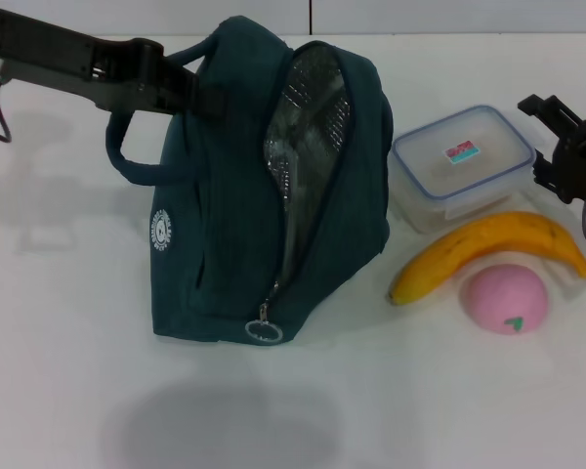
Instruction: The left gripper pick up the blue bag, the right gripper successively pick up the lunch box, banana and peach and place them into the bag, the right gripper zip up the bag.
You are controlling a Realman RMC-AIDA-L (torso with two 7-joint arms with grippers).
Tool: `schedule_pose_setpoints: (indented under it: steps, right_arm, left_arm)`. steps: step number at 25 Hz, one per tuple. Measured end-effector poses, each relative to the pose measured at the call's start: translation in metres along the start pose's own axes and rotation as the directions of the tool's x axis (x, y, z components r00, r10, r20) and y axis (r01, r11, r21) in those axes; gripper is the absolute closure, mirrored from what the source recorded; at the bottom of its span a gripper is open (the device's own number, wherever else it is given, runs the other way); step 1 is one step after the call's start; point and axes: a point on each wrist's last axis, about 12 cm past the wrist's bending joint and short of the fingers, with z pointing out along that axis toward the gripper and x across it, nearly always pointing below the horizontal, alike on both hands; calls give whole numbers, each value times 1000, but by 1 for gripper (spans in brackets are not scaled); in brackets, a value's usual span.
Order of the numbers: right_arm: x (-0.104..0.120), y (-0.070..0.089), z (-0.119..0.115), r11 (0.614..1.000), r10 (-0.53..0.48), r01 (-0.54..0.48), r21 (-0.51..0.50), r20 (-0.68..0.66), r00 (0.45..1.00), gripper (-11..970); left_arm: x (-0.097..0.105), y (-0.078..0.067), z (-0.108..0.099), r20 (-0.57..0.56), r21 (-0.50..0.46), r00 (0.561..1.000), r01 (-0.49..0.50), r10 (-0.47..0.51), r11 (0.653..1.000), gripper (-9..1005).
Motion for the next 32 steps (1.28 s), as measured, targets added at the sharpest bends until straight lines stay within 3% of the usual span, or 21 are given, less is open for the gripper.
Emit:
schedule_pose_setpoints:
  steps: [11, 24, 32]
  right_arm:
    - [2, 13, 17, 999, -41, 41, -15, -41, 998, 86]
    - [1, 16, 21, 997, -82, 81, -9, -59, 995, 91]
    - [0, 15, 19, 993, -120, 121, 0, -73, 990, 365]
  left_arm:
    - [1, -1, 2, 0, 16, 1000, -8, 8, 1000, 959]
    - [4, 3, 4, -9, 26, 1000, -2, 2, 1000, 959]
    - [5, 3, 3, -12, 26, 1000, -2, 2, 1000, 959]
